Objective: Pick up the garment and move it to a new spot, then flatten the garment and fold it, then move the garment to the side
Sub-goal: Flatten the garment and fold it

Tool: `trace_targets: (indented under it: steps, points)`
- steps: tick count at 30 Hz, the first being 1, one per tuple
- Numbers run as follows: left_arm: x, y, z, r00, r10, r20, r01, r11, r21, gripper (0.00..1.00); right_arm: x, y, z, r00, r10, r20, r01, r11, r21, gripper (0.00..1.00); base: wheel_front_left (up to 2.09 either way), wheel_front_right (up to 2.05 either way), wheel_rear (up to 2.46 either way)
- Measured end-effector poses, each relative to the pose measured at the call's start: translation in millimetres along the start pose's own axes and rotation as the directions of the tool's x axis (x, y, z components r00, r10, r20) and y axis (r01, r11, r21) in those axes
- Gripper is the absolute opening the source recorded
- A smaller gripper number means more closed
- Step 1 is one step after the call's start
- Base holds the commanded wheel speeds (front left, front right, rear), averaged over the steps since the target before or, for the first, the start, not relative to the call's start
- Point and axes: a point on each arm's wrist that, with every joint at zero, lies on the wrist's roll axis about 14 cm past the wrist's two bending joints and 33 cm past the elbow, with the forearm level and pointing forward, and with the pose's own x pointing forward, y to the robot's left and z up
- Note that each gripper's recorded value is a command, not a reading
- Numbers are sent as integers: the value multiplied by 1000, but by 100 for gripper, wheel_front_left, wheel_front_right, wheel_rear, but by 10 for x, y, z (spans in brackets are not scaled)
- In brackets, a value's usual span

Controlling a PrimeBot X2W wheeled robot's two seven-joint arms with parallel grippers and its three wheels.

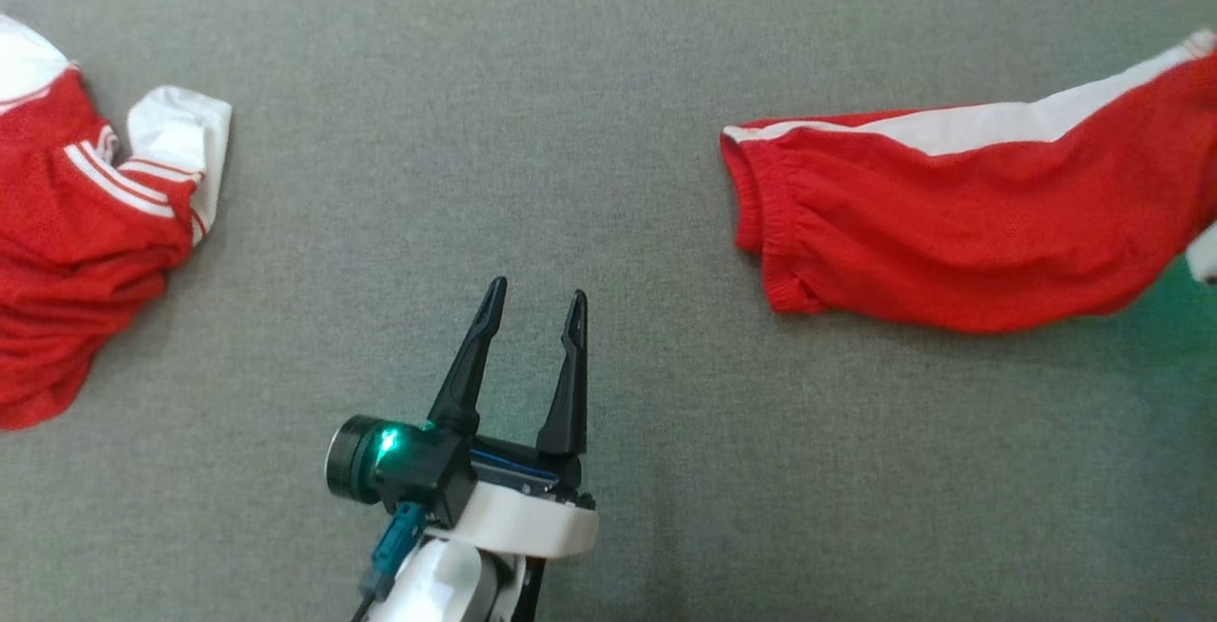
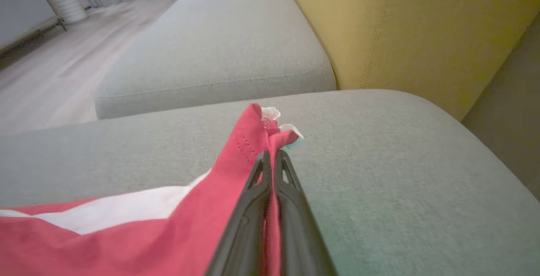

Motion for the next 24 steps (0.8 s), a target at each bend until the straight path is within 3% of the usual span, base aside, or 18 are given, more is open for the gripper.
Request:
trace_targets:
  steps: [4,10,22,23,24]
  points:
    - [-73,-24,64,1000,-3,15,3,1000,8,100,-22,286,263,993,68,95,-70,997,22,0,0,0,0]
    - [-311,29,105,999,36,22,-36,999,12,100,-99,1128,607,945,250,208,-261,965,27,0,0,0,0]
    - [-597,152,189,994,101,49,-101,995,6,100,-482,2584,311,836,522,169,-532,846,22,0,0,0,0]
    - [-605,163,191,993,106,49,-106,994,2,100,-514,2677,276,829,536,161,-546,838,19,19,0,0,0]
    - [-610,172,195,993,110,51,-110,994,-1,100,-548,2762,248,821,549,157,-559,829,22,69,0,0,0]
